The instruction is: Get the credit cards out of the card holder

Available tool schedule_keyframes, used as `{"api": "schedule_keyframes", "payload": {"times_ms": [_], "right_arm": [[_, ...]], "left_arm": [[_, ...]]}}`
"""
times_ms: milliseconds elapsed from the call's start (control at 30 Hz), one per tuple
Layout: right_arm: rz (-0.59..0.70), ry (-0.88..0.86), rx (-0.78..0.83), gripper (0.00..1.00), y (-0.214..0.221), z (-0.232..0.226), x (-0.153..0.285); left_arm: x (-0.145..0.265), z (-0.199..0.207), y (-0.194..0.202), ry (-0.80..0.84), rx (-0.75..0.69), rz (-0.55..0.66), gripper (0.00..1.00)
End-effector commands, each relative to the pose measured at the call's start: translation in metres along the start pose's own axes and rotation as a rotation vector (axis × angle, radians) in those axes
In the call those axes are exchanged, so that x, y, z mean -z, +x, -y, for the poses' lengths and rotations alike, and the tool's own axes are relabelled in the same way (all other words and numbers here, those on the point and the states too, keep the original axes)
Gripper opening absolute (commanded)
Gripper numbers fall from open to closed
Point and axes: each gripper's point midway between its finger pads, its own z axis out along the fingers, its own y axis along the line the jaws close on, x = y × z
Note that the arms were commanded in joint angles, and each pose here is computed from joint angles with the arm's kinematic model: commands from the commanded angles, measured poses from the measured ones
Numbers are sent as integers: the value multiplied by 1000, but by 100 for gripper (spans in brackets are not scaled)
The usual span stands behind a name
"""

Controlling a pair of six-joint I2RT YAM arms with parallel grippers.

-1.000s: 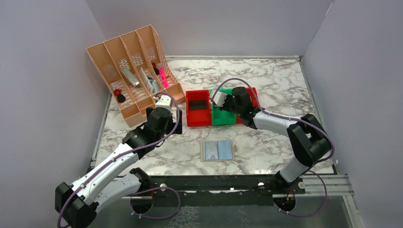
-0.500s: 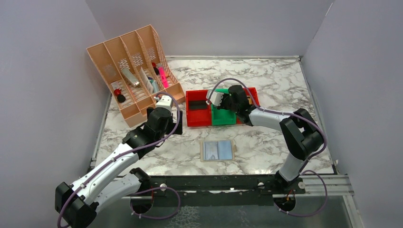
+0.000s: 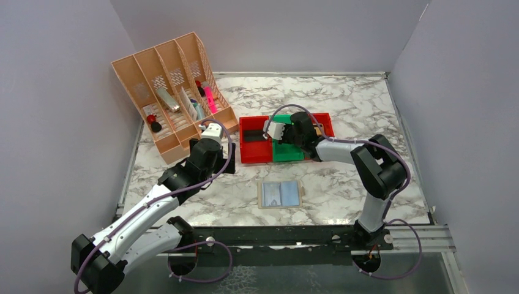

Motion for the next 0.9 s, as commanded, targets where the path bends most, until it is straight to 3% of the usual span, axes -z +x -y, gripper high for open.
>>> {"api": "schedule_keyframes", "payload": {"times_ms": [0,667,867], "right_arm": [[3,10,16,5,0,4,-4],[-5,-19,16,35,2,-2,-4],[21,-29,-11,40,-6,1,5]], "left_arm": [[0,1,1,14,-5,-7,99],[-1,2,4,16,-18,-25,99],[-1,2,4,18,-19,-27,99]]}}
